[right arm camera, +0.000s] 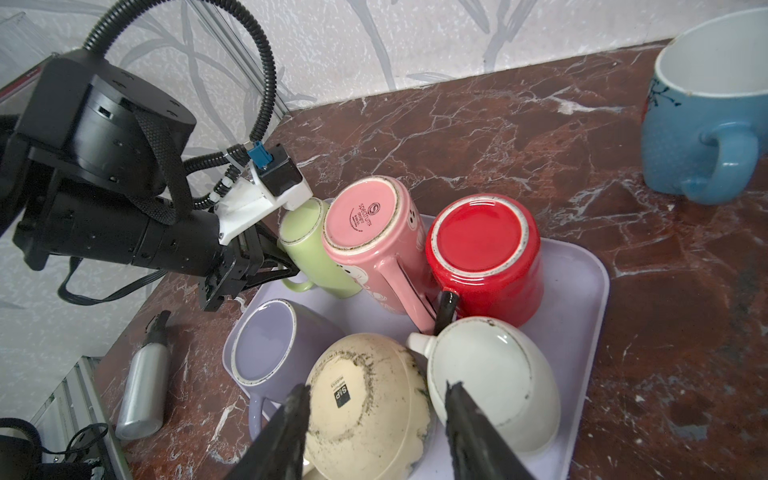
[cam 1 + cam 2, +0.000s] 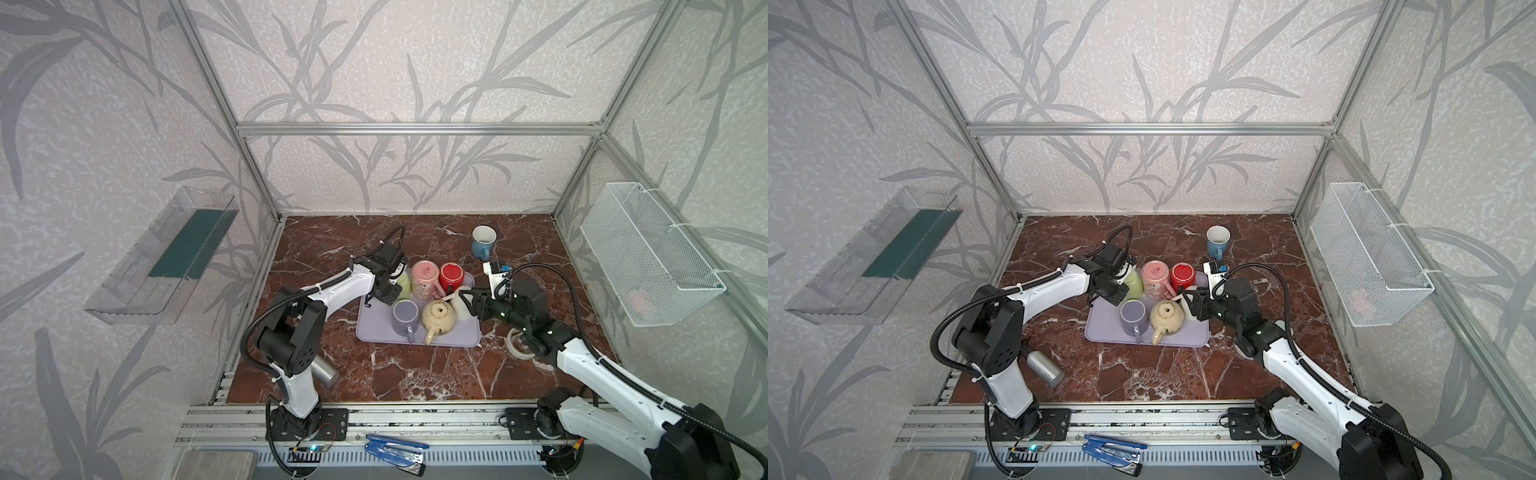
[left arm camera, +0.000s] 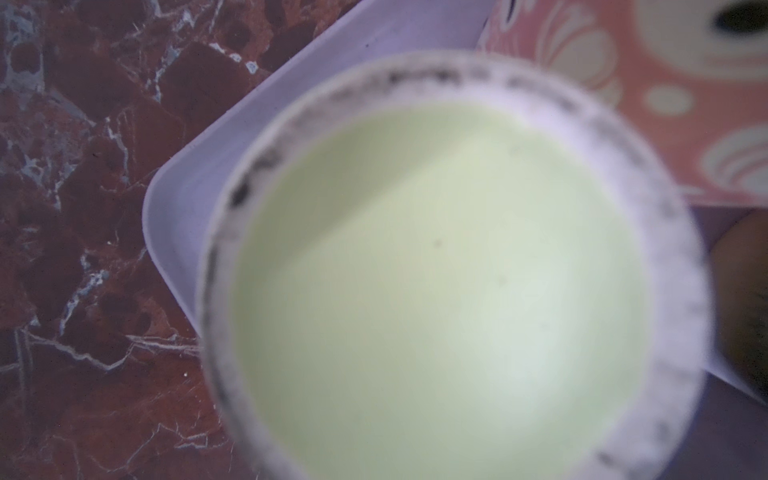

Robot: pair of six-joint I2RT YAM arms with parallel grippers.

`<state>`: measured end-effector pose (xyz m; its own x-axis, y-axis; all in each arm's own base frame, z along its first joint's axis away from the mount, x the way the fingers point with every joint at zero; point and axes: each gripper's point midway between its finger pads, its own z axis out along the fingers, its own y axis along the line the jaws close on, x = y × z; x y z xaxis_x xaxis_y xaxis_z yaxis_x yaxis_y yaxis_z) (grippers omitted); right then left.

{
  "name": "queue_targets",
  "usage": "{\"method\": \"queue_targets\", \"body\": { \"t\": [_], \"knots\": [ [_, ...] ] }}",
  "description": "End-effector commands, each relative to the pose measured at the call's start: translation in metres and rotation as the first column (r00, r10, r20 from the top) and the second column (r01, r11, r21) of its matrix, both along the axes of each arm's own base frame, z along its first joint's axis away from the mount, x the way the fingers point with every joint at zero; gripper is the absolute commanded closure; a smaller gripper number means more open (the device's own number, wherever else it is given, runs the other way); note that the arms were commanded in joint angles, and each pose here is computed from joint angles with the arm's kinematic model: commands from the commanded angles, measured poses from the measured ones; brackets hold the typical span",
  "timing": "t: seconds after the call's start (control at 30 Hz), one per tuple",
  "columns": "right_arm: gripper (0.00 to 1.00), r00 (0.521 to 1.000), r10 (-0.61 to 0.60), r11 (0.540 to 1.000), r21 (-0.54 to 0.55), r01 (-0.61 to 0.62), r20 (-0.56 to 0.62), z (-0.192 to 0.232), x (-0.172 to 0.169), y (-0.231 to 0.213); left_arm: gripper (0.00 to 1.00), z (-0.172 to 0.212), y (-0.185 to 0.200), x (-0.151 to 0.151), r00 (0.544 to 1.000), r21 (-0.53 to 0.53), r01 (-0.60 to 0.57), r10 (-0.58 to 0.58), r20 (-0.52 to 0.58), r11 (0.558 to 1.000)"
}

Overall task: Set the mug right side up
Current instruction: 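Lower the left gripper onto the upside-down green mug and close it, then lift the green mug with the left gripper and tilt it toward the right gripper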

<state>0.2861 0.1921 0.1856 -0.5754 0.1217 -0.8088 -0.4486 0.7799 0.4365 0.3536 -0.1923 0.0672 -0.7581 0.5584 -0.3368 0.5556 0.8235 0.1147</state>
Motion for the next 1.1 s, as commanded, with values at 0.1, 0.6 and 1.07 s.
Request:
{"method": "queue_targets", "body": {
  "t": [0.1,0.6,1.07],
  "knots": [
    [0.47,1.000,0.009,1.000,-0.002,-0.009,0.020,0.001,0.000,0.003,1.00,0.035,0.001,0.003,0.997,0.007,-0.063,0.063,0.043,0.998],
    [0.47,0.999,0.025,1.000,0.007,-0.025,0.024,0.000,0.001,0.008,1.00,0.083,0.016,-0.007,0.978,-0.051,-0.175,0.179,0.108,0.983],
    [0.45,0.990,0.104,0.987,0.109,-0.114,0.090,0.027,-0.008,0.022,1.00,0.173,0.010,-0.023,0.933,-0.340,-0.146,0.244,0.266,0.929]
  ]
}}
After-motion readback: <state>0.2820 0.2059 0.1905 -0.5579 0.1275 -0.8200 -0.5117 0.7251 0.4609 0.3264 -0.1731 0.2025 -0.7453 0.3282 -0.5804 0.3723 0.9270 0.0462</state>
